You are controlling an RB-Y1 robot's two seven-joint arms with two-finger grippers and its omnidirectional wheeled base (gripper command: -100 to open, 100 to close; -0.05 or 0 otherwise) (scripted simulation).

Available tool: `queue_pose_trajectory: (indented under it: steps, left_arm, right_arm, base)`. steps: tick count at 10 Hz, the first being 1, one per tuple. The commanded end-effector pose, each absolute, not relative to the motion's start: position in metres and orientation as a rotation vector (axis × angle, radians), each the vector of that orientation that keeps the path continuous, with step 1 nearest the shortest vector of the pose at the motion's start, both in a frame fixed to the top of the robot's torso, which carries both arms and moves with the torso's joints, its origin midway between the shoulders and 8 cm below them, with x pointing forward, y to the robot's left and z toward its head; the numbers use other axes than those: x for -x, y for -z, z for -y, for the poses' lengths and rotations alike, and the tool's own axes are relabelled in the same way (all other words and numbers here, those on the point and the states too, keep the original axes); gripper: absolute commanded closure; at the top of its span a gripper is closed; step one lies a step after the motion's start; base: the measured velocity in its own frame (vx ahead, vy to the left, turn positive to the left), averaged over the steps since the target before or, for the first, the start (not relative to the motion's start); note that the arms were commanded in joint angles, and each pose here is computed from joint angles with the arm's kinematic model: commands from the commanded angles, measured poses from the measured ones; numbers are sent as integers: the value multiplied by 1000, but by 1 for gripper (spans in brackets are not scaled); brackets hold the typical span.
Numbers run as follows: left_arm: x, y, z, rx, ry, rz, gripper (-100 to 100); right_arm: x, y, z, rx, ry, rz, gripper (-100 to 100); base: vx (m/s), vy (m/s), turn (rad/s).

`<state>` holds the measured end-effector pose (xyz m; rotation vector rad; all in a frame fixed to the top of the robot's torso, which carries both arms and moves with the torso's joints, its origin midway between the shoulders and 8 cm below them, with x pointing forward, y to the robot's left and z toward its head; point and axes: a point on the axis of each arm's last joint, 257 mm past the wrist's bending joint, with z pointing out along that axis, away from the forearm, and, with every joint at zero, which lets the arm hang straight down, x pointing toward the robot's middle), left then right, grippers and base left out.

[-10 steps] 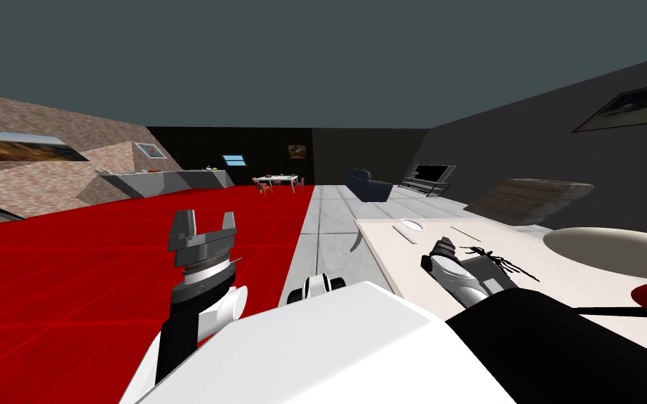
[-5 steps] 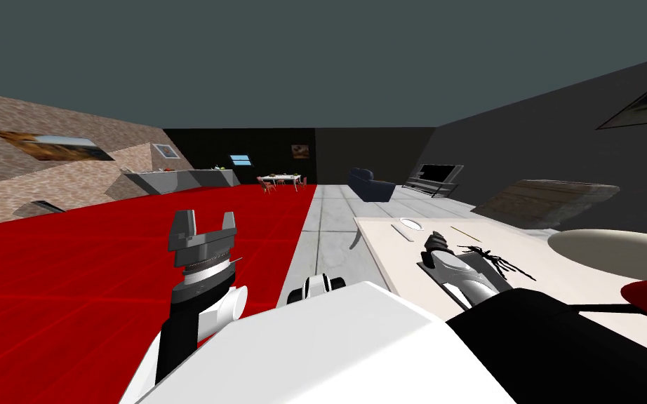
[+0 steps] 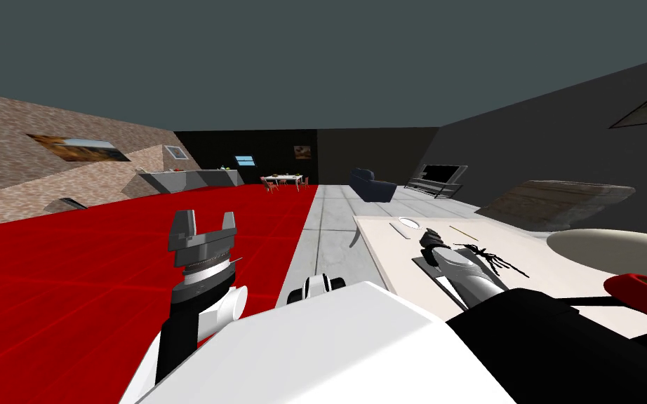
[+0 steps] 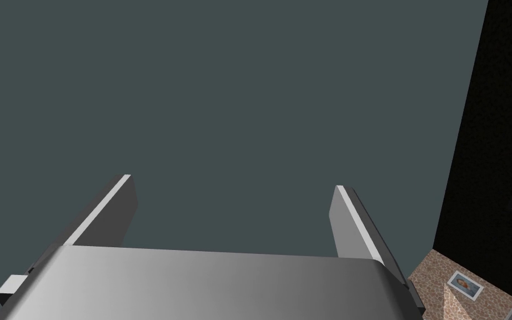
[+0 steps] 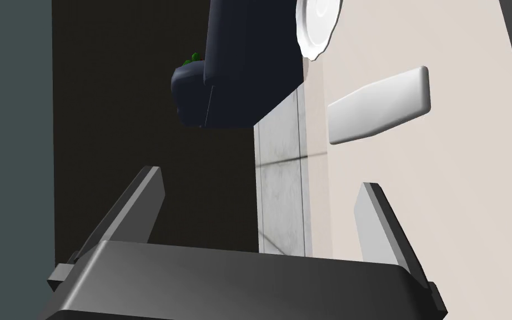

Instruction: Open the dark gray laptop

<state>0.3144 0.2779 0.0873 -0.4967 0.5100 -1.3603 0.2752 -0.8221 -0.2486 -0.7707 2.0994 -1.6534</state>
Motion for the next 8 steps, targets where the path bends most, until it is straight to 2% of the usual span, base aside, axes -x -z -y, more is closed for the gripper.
queue_pose_trajectory:
  steps: [1, 8]
  left_arm:
    - [-314, -87, -278, 497, 1360, -510, 0]
    - [-314, -87, -278, 497, 1360, -510, 0]
  right_arm:
    - [-291, 248, 817, 786, 1542, -2097, -100]
    - [-314, 255, 798, 813, 1287, -2122, -100]
  base:
    - [-148, -25, 102]
    - [-101, -13, 55]
